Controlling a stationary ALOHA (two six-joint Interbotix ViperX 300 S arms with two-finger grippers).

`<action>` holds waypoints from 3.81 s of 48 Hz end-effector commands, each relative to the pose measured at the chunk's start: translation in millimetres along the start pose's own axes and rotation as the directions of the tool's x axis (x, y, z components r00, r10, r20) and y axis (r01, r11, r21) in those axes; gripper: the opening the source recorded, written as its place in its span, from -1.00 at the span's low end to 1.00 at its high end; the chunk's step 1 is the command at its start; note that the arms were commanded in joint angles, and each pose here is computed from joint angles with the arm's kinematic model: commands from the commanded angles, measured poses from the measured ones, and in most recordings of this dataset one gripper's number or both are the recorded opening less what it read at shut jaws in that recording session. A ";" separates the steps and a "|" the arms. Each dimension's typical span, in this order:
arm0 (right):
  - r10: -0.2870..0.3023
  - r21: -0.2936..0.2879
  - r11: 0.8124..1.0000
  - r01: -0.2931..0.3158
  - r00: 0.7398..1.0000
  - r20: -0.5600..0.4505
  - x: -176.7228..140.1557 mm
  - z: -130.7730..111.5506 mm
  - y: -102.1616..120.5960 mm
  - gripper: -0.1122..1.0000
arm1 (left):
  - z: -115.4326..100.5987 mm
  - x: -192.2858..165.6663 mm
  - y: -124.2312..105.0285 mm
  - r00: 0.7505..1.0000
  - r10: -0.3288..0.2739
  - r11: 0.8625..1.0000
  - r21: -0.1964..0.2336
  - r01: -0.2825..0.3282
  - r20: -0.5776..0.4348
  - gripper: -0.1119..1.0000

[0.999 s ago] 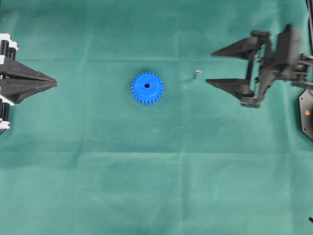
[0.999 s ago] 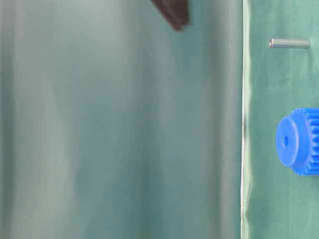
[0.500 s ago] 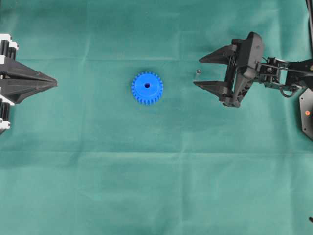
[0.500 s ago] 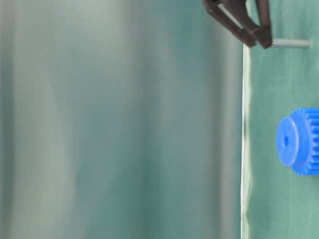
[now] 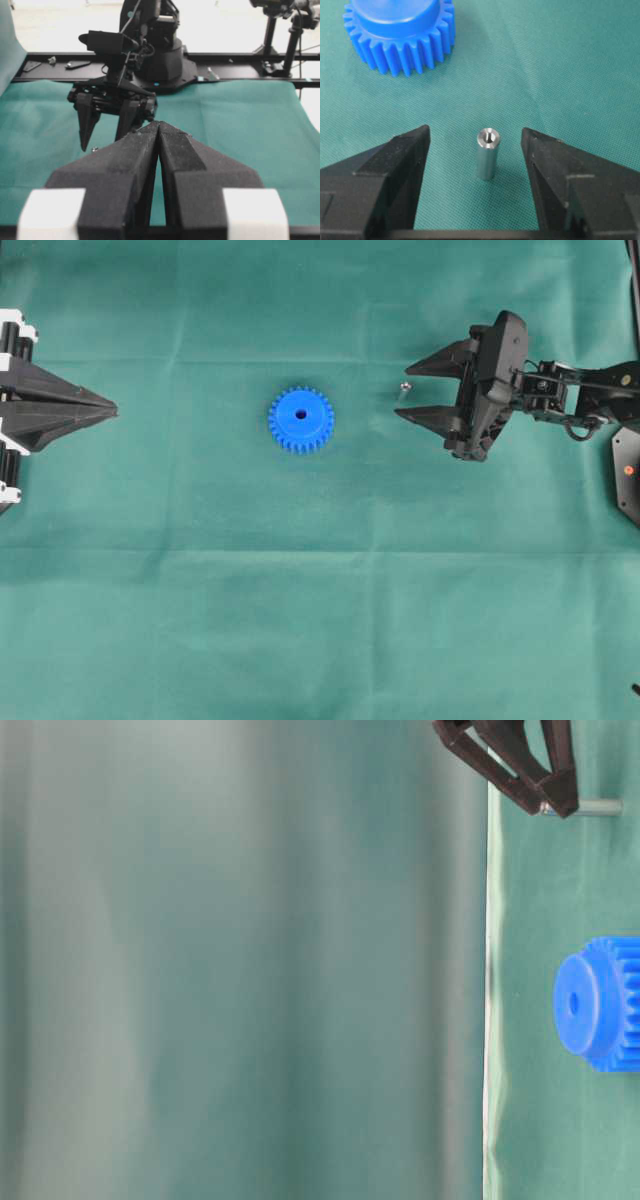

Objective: Insert the shaft placed at a random location into the center hole of the medium gear at another random location.
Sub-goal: 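Move the right gripper over the silver shaft and lower around it, then close the right gripper on the silver shaft and lift it upright, then carry the shaft left with the right gripper over the blue gear's hole, then lower the shaft into the gear's center hole with the right gripper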

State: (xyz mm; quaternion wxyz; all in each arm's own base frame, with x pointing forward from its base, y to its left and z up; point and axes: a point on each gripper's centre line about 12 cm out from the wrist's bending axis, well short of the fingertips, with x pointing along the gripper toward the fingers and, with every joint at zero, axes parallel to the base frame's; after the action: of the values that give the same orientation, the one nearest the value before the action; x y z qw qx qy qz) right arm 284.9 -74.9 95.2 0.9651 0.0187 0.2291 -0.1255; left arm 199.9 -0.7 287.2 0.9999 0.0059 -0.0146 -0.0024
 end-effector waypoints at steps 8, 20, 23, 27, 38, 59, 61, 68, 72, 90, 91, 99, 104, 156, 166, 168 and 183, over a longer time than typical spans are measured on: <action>-0.014 -0.002 1.000 0.014 0.999 0.030 5.3 8.2 -3.5 -0.09 | 6.1 2.5 0.0 1.000 0.000 1.000 0.002 0.000 0.012 -0.80; -0.015 -0.004 1.000 0.015 0.999 0.029 5.8 7.2 -3.8 -0.55 | 5.6 2.3 0.0 1.000 -0.001 1.000 0.003 0.001 0.006 -0.80; -0.014 -0.005 1.000 0.014 0.999 0.030 6.1 7.8 -3.7 -0.55 | 5.1 2.5 -0.3 1.000 -0.002 1.000 0.003 0.002 0.003 -0.80; -0.015 -0.006 1.000 0.015 0.999 0.030 5.5 7.9 -3.8 -0.55 | 5.2 2.5 -0.3 1.000 -0.002 1.000 0.001 0.002 0.005 -0.80; -0.013 -0.015 1.000 0.014 0.998 0.067 -2.5 31.2 -4.2 -0.55 | 5.4 2.3 0.0 1.000 -0.001 1.000 0.001 0.001 0.005 -0.80; -0.009 -0.011 1.000 0.010 0.999 0.047 -14.9 56.5 -4.3 -0.55 | 5.1 2.5 0.0 1.000 -0.001 1.000 -0.002 0.001 0.003 -0.80; -0.009 -0.011 1.000 0.010 0.999 0.047 -14.9 56.5 -4.3 -0.55 | 5.1 2.5 0.0 1.000 -0.001 1.000 -0.002 0.001 0.003 -0.80; -0.009 -0.010 1.000 0.010 0.999 0.046 -14.9 56.4 -4.3 -0.55 | 4.9 2.5 0.0 1.000 -0.001 1.000 -0.002 0.001 0.002 -0.80; -0.009 -0.007 1.000 0.009 0.999 0.046 -14.9 56.4 -4.3 -0.55 | 4.9 2.5 0.0 1.000 -0.001 1.000 -0.002 0.001 0.002 -0.80; 0.030 -0.017 0.999 -0.029 0.997 0.069 6.2 73.9 9.6 -0.55 | 4.9 2.5 0.0 1.000 -0.001 1.000 -0.002 0.001 0.002 -0.80; 0.036 -0.019 0.999 -0.034 0.997 0.069 8.5 75.2 11.7 -0.55 | 4.7 2.5 0.0 1.000 -0.001 1.000 -0.002 0.001 0.000 -0.80; 0.069 -0.034 0.997 -0.067 0.995 0.066 28.1 87.3 25.8 -0.55 | 5.1 2.6 0.0 1.000 -0.001 1.000 -0.003 0.001 0.000 -0.80; 0.087 -0.042 0.996 -0.084 0.994 0.066 41.4 97.7 34.0 -0.55 | 4.5 2.5 0.0 1.000 -0.001 1.000 -0.003 0.001 -0.002 -0.80; 0.116 -0.054 0.992 -0.113 0.992 0.047 78.1 111.9 51.3 -0.55 | 3.8 2.5 0.0 1.000 -0.001 1.000 -0.003 0.001 -0.008 -0.80; 0.115 -0.054 0.992 -0.113 0.993 0.025 84.2 103.5 51.7 -0.55 | 3.8 2.5 -0.3 1.000 -0.002 1.000 -0.003 0.002 -0.008 -0.80; 0.115 -0.054 0.992 -0.114 0.993 0.019 85.0 101.2 51.7 -0.55 | 4.4 2.6 0.0 1.000 -0.001 1.000 -0.003 0.000 -0.006 -0.80; 0.113 -0.051 0.992 -0.113 0.994 0.001 88.7 93.2 51.8 -0.55 | 4.4 2.6 0.0 1.000 -0.001 1.000 -0.003 0.000 -0.006 -0.80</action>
State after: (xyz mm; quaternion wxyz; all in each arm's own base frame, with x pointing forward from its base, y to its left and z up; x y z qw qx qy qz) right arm 412.4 -53.7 127.6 0.9674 0.0051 0.2454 -0.0629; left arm 199.8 -0.7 283.9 1.0000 0.0037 -0.0023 -0.0023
